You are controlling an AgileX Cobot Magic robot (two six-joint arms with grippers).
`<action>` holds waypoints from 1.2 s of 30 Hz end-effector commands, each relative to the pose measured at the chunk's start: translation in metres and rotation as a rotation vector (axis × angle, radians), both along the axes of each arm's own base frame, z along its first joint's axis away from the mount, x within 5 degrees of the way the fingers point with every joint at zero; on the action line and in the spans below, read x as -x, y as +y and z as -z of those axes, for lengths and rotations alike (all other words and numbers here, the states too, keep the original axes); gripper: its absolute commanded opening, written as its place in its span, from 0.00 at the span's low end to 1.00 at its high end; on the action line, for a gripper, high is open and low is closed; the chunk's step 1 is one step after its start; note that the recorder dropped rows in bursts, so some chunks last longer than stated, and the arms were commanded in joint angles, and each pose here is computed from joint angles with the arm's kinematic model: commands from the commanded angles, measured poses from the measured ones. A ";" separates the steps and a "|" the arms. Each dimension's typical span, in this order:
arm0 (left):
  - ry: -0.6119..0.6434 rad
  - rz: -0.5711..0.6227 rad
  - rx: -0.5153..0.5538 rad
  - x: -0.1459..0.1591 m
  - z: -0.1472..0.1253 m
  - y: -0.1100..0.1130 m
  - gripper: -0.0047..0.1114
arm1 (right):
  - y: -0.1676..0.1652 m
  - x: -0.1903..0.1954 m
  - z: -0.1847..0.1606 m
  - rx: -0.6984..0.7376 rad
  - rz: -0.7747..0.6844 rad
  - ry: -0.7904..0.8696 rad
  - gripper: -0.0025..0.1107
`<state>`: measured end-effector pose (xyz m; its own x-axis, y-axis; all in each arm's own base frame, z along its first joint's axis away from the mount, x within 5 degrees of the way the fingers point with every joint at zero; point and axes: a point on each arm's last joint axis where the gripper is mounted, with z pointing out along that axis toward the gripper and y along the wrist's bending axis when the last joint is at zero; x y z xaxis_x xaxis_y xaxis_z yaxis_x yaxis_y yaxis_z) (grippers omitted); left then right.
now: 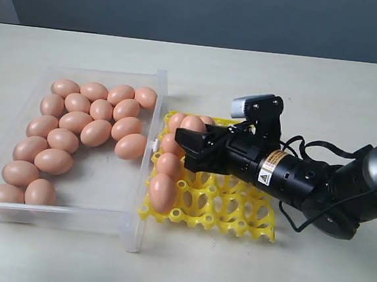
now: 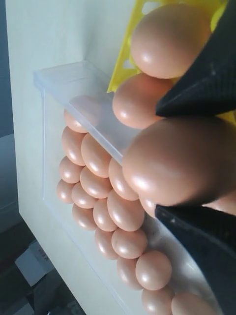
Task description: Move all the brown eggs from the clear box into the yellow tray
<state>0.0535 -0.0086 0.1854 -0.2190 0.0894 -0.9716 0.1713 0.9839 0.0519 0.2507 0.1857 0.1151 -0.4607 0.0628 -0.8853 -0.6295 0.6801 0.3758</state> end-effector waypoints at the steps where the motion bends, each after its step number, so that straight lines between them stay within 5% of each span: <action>1: -0.011 0.001 0.003 0.000 0.000 0.000 0.04 | -0.001 0.000 0.004 0.038 0.005 0.036 0.46; 36: -0.011 0.001 0.003 0.000 0.000 0.000 0.04 | -0.001 0.000 0.003 0.021 0.013 0.050 0.54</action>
